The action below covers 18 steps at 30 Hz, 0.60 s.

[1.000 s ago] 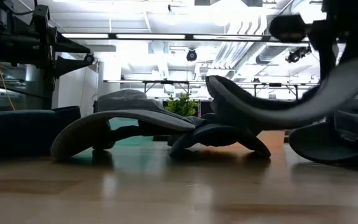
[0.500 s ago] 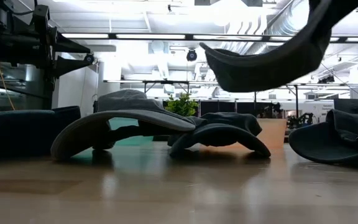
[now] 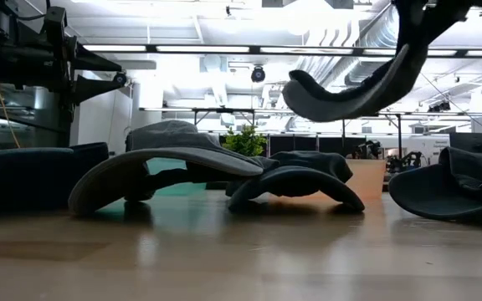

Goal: Pick & Place hat
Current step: Put the right light gray cap into the orange bin

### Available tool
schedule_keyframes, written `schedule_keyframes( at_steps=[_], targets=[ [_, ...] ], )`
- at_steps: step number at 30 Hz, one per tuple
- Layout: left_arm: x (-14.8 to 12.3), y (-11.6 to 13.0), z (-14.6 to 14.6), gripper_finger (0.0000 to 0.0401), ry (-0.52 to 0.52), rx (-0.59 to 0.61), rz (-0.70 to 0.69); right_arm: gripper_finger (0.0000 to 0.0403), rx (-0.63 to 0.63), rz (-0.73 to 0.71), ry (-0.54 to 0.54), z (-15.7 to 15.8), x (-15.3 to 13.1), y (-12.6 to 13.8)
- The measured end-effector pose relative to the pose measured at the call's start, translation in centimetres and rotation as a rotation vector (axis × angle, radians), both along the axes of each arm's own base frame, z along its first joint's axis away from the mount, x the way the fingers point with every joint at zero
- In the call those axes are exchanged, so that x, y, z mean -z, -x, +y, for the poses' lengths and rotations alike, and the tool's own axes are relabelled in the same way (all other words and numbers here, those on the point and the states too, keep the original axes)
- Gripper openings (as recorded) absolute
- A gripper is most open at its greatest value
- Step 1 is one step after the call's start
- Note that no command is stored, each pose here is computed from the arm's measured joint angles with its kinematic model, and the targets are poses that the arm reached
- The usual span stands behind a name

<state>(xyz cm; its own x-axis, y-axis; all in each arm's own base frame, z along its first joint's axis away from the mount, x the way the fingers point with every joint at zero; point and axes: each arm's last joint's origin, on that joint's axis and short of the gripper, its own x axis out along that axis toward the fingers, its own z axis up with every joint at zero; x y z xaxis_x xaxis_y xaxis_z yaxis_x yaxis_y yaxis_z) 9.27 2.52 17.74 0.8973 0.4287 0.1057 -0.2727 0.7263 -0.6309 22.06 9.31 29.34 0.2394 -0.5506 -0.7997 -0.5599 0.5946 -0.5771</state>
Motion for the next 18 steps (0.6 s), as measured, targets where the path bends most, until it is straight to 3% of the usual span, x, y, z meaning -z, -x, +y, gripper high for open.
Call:
schedule_keyframes(
  at_steps=[12,18],
  targets=[
    [0.0,0.0,0.0,0.0159,0.000,0.000,0.000,0.0008,-0.006,0.129,0.247,-4.2,-0.5,-0.6],
    [0.0,0.0,0.0,0.0159,0.000,-0.001,0.000,0.0008,0.032,0.145,0.272,-6.8,-1.7,0.1]
  ],
)
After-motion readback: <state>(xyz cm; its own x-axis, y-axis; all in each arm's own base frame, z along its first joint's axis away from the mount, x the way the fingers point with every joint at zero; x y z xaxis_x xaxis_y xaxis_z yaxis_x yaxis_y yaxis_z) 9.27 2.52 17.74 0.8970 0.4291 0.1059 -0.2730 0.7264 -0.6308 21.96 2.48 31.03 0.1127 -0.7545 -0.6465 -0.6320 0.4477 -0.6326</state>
